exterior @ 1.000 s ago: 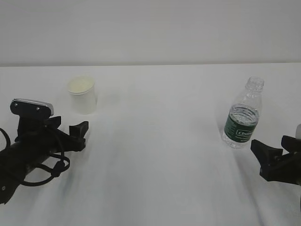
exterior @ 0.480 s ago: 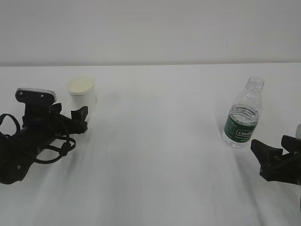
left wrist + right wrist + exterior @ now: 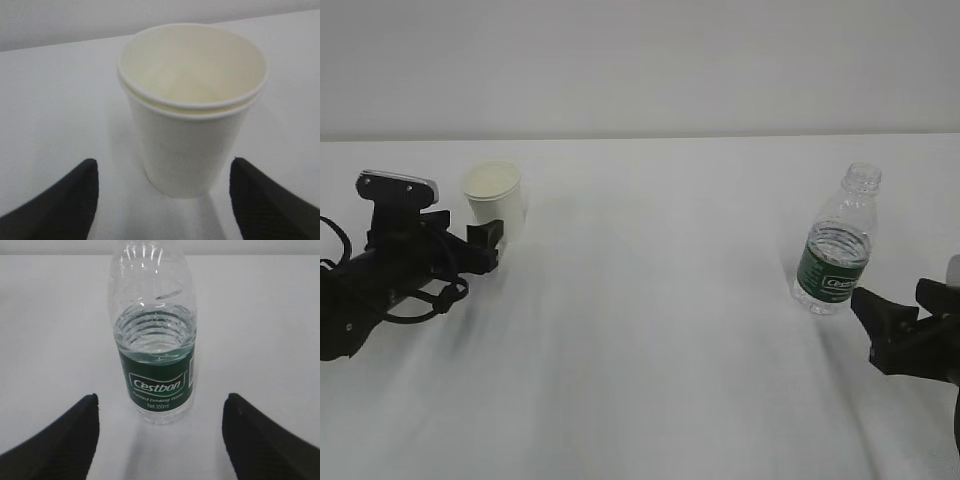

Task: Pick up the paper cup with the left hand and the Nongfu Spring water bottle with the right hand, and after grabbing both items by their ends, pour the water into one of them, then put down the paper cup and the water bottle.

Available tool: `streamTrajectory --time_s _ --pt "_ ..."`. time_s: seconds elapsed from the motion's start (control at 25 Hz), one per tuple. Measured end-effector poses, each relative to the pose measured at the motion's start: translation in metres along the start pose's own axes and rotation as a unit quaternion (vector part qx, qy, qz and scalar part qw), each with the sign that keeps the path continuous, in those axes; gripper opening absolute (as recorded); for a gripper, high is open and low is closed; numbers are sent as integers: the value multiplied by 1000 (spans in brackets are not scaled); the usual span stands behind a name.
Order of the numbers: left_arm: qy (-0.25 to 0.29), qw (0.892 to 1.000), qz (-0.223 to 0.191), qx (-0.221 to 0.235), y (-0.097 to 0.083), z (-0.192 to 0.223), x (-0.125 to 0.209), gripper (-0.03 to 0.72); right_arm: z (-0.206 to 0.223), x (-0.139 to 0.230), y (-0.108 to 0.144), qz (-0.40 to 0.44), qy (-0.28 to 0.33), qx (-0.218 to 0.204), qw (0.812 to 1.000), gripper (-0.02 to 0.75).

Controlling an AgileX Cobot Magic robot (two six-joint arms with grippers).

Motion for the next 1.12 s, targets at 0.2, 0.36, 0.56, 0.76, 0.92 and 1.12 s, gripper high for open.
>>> streamTrajectory --time_s 0.2,0.36,0.56,0.76,0.92,1.12 --pt "14 1000 3 23 -7 7 14 587 0 -1 0 0 -1 0 1000 574" --pt "17 999 -2 31 -9 14 19 587 0 -1 0 0 -1 0 1000 574" --pt "14 999 -1 34 -9 22 17 587 0 -1 0 0 -1 0 1000 574" --pt "11 999 1 37 -10 34 20 587 0 -1 0 0 -1 0 1000 574" --pt "5 999 3 39 -10 40 18 587 0 -1 0 0 -1 0 1000 574" --pt "-4 999 4 39 -10 44 12 587 0 -1 0 0 -1 -1 1000 574"
Point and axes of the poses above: a point on each arm's last joint axis where the gripper is mounted, z pointing out along that axis toward the gripper, y along the wrist's bending axis when the last joint is at zero, x = y × z, the point moved 8 cm from there along z, pointing out along that axis toward the gripper, and after that the axes turned 2 degrees about -z, right-handed, at the moved point
